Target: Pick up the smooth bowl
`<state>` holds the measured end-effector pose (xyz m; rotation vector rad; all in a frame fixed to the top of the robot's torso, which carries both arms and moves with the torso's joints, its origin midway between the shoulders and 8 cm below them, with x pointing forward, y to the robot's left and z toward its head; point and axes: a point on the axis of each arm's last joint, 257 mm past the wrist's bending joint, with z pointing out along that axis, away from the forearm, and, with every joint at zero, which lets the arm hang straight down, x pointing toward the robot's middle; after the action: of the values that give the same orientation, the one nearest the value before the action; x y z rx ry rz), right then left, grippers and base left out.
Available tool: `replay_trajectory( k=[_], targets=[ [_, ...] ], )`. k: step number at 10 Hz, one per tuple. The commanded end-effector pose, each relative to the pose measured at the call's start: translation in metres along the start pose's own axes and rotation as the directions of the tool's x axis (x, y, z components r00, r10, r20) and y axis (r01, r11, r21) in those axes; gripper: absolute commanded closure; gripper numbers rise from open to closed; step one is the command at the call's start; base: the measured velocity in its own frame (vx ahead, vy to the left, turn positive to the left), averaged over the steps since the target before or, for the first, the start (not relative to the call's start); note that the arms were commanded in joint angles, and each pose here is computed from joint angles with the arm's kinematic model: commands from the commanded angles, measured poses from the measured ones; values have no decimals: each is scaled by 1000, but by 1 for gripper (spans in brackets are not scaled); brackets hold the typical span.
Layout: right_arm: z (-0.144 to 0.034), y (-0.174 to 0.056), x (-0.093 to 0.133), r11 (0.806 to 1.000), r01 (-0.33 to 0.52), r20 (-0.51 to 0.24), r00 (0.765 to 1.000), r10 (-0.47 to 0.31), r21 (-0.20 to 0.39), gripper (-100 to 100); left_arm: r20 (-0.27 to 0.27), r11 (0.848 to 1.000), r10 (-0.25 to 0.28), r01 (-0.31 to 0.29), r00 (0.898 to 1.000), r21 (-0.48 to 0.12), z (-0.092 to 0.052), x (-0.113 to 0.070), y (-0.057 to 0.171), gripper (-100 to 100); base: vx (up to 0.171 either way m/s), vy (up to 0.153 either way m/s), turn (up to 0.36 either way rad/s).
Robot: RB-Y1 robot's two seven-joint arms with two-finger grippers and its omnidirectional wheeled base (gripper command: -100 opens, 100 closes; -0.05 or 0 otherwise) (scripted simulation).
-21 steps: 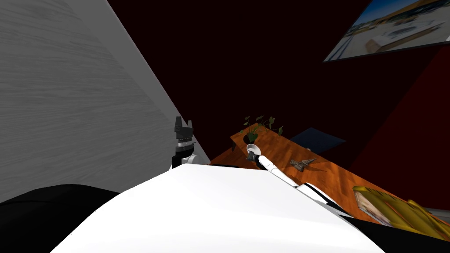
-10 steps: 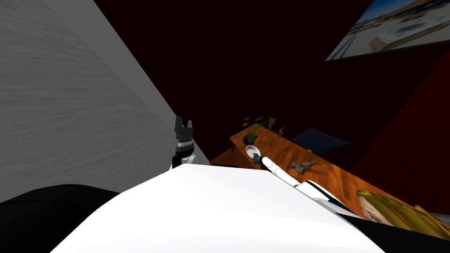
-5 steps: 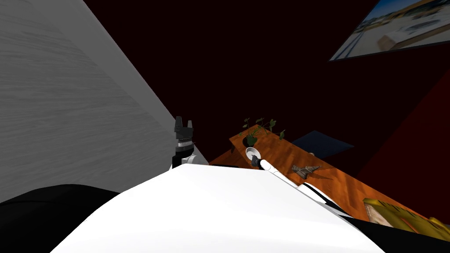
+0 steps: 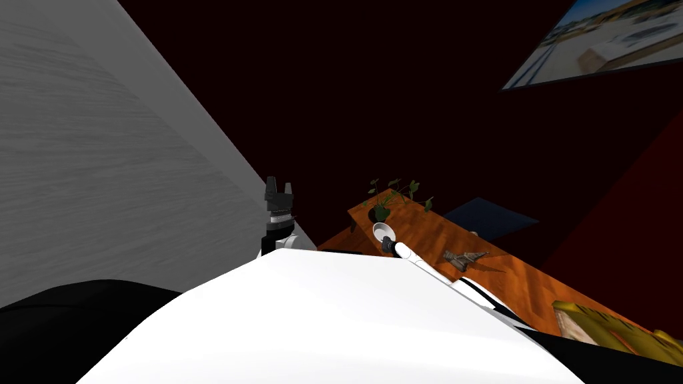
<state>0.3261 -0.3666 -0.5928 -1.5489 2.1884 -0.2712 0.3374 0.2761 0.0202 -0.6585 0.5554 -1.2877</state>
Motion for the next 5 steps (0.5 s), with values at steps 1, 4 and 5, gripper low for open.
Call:
replay_trajectory(
  k=[1, 4, 5],
  targets=[
    [0, 0, 0, 1000, 0, 0, 1000, 0, 0, 0, 0, 1000, 0, 0, 1000, 0, 0, 0, 0, 0, 0, 0, 0],
    [-9, -30, 5, 1000, 13, 5, 1000, -13, -2, 100, 0, 1000, 0, 0, 1000, 0, 0, 0, 0, 0, -77, 61, -48],
    [-7, -28, 3, 1000, 12, 3, 1000, -12, 1, 100, 0, 1000, 0, 0, 1000, 0, 0, 0, 0, 0, -34, 23, -12]
  ],
)
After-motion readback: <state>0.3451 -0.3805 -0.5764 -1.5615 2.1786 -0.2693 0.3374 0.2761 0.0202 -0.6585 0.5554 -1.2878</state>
